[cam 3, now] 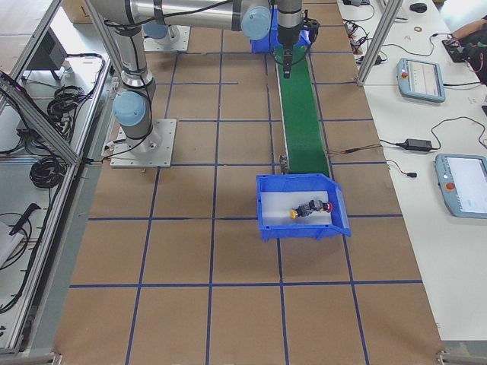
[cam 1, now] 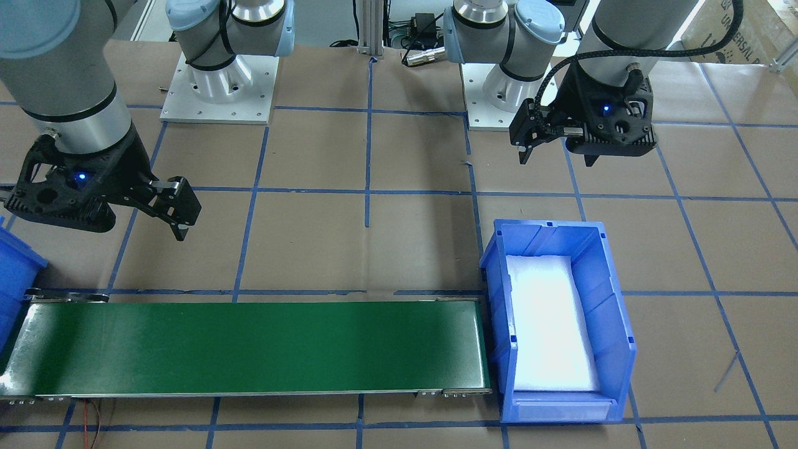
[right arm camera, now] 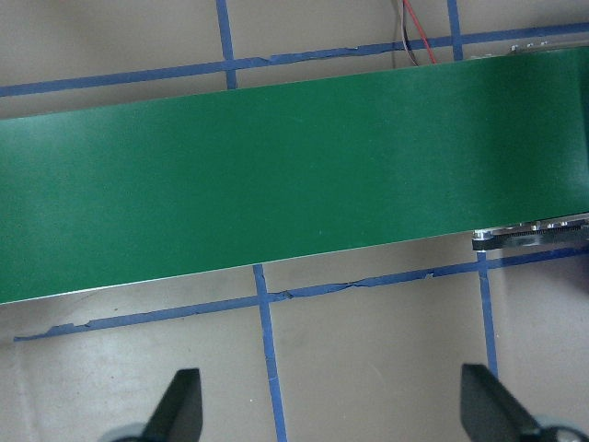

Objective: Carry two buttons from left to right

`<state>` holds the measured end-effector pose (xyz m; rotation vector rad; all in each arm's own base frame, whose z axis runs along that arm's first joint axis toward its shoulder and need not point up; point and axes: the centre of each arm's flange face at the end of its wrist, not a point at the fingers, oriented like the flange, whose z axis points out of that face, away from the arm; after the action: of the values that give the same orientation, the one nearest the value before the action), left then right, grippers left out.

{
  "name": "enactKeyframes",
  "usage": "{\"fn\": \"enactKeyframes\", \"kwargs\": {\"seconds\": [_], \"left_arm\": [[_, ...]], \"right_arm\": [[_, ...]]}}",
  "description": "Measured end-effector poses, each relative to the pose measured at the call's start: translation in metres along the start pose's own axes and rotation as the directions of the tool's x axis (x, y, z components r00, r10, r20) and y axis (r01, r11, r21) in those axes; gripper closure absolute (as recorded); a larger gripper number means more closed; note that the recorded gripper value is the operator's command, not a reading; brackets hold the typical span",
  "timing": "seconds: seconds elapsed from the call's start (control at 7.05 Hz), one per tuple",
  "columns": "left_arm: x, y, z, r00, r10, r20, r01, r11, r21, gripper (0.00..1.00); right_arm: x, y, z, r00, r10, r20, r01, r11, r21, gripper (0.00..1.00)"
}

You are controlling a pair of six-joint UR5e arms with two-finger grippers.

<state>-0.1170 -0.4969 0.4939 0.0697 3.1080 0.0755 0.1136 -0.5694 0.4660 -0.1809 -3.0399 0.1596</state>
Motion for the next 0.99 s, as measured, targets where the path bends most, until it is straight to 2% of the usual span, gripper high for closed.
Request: {"fn": "enactKeyframes", "kwargs": {"seconds": [0.43,0.99], "left_arm": [[0.0,0.0,0.0,1.0,0.0,0.0,0.0,1.0,0.0,0.0],[0.0,0.0,0.0,1.0,0.001,0.0,-0.001,1.0,0.0,0.0]], "right_arm": [[-0.001,0.004,-0.003,1.0,0.002,0.001,-0.002,1.0,0.0,0.0],[-0.013,0.008,-0.003,0.999,-0.009,0.05,0.009,1.0,-0.009,0.0]]}}
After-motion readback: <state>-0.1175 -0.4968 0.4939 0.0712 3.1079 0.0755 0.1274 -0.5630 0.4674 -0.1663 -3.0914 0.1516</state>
